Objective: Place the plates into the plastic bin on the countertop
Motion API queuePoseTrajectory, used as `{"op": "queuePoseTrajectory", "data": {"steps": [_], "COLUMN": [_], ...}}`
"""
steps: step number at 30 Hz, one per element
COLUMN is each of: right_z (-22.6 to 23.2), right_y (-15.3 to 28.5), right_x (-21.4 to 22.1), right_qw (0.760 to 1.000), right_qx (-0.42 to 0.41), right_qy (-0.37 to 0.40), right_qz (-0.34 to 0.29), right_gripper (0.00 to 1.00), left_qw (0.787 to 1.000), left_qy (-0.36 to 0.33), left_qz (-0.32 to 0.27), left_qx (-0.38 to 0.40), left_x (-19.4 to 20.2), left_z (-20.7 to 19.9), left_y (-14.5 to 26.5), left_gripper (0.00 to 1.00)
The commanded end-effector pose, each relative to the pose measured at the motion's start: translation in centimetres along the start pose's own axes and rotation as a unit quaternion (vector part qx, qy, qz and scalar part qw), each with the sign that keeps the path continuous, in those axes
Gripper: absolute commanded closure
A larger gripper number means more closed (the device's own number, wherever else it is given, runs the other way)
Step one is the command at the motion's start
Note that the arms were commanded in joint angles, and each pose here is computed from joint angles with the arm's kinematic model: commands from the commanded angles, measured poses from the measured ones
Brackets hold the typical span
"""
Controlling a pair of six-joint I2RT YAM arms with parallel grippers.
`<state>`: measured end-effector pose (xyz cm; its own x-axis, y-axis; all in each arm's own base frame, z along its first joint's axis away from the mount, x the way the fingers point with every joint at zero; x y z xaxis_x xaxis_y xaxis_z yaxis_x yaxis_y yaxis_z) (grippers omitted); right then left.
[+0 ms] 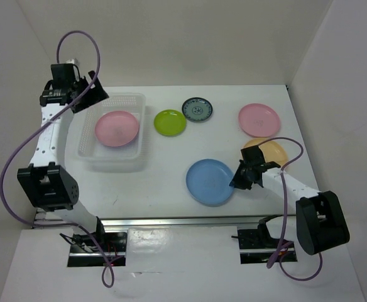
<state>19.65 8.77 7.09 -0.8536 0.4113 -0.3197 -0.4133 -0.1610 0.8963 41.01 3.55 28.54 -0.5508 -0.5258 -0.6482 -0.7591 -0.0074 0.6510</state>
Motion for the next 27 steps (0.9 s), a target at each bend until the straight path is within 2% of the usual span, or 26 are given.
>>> {"op": "queuePoseTrajectory", "data": {"steps": [1,3,6,10,11,14,17,20,24,25,27], "right_z": [0.7,1.1,3.1,7.4,8.1,10.3,12.0,13.3,15.2,15.4,16.0], "right_y": [-0.4,0.1,2.3,8.0,8.9,10.6,10.8,11.2,11.4,11.3,11.7], "right_x": [-0.6,-1.1,-3.4,-8.5,-9.3,-11.7,-13.0,-13.8,-13.9,-13.7,-13.9], "right_qw": [1.000,1.000,0.998,0.982,0.978,0.968,0.962,0.956,0.950,0.950,0.946], "right_qx": [-0.014,-0.014,-0.044,-0.118,-0.128,-0.156,-0.179,-0.196,-0.208,-0.207,-0.212], "right_qy": [-0.001,0.004,0.018,0.050,0.056,0.082,0.105,0.123,0.143,0.146,0.154], "right_qz": [-0.012,-0.012,-0.042,-0.139,-0.153,-0.181,-0.178,-0.182,-0.185,-0.185,-0.189], "right_gripper": [0.85,1.00,1.00,1.00,1.00,1.00,1.00,1.00,1.00,1.00,1.00], "left_qw": [0.996,0.987,0.964,0.935,0.928,0.917,0.906,0.899,0.907,0.907,0.913], "left_qy": [-0.042,-0.068,-0.113,-0.148,-0.153,-0.164,-0.179,-0.195,-0.201,-0.200,-0.203], "left_qz": [-0.048,-0.032,0.021,0.083,0.080,0.103,0.138,0.143,0.152,0.160,0.158], "left_qx": [0.069,0.142,0.241,0.311,0.331,0.349,0.359,0.365,0.339,0.333,0.318], "left_x": [-1.5,-0.6,2.9,8.2,8.7,11.0,13.5,14.8,16.3,16.7,16.8], "left_z": [-3.8,-5.9,-9.7,-12.9,-13.8,-15.5,-17.2,-18.8,-19.6,-19.6,-19.7], "left_y": [5.7,7.5,8.3,7.7,7.6,6.7,5.8,5.7,4.3,3.6,3.3], "left_gripper": [0.03,0.02,0.04,0.07,0.07,0.09,0.12,0.13,0.26,0.34,0.43]}}
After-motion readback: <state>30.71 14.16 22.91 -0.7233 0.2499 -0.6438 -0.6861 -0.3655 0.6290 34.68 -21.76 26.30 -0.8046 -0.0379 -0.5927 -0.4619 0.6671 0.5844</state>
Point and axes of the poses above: each gripper's point midway between its finger pads, its own y axis back along the fingers, its own z axis along the line the jaws close on, x = y × z, the point moved 6 cm from there along y, back along the fingers, and after that the axes turned 5 degrees about y, right-handed, at the moved point
